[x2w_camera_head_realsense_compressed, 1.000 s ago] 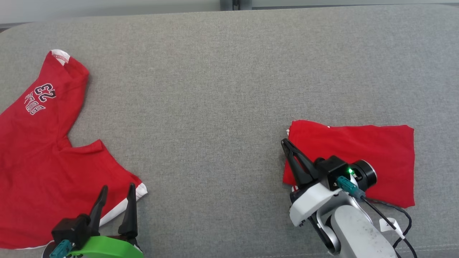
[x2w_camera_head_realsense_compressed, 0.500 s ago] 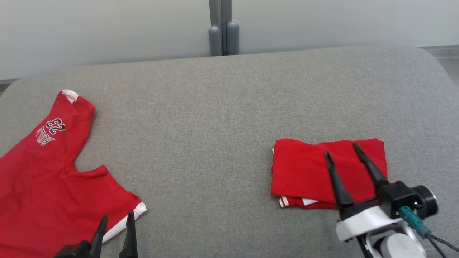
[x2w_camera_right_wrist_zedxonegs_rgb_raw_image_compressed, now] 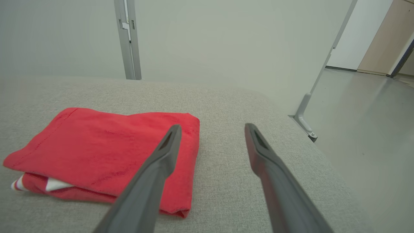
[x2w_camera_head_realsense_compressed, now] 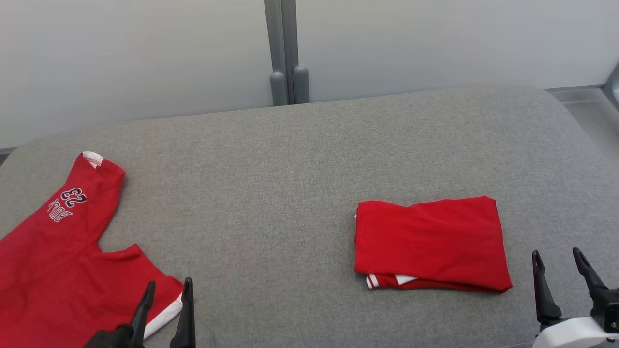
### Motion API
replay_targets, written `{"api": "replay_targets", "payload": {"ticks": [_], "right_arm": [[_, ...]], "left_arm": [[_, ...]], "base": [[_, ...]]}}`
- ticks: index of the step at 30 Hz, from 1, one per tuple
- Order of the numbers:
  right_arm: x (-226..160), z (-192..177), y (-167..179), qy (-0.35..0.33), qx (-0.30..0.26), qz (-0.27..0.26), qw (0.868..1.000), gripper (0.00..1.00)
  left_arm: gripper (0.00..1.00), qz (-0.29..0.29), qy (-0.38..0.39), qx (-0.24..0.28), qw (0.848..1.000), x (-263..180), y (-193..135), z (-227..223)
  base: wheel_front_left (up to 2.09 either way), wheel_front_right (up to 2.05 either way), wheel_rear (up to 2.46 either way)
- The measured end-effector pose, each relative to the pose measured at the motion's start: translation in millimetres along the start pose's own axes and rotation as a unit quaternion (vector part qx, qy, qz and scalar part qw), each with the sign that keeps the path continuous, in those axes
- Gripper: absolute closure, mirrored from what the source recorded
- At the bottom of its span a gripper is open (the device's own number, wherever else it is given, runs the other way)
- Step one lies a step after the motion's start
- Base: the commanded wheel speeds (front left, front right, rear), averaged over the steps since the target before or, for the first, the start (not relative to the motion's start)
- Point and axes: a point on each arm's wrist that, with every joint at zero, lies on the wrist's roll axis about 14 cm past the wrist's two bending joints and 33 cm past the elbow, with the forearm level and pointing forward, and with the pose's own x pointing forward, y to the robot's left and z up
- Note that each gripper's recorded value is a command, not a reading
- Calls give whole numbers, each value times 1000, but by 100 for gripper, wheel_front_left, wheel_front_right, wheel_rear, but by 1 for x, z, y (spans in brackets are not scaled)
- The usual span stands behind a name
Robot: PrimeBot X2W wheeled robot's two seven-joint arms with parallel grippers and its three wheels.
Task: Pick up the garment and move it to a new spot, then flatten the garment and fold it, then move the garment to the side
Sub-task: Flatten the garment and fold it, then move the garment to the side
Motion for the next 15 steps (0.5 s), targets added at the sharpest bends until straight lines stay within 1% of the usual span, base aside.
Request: {"api": "replay_targets", "payload": {"ticks": [4,9,11,15], "right_arm": [[-8,-15,-7,24,4,-14,1000,0],[-14,-26,-5,41,18,-20,999,0],[-14,-27,-2,40,35,-21,998,0],[-7,-27,9,36,86,-16,995,0]], "left_arm": [[0,-5,-5,13,1000,-1,-2,2],[0,-6,8,17,1000,-6,-1,-6],[0,-7,9,18,1000,-7,-1,-7],[0,-6,11,17,1000,-8,-1,-8]], "base": [[0,0,0],[0,0,0],[0,0,0],[0,0,0]]}}
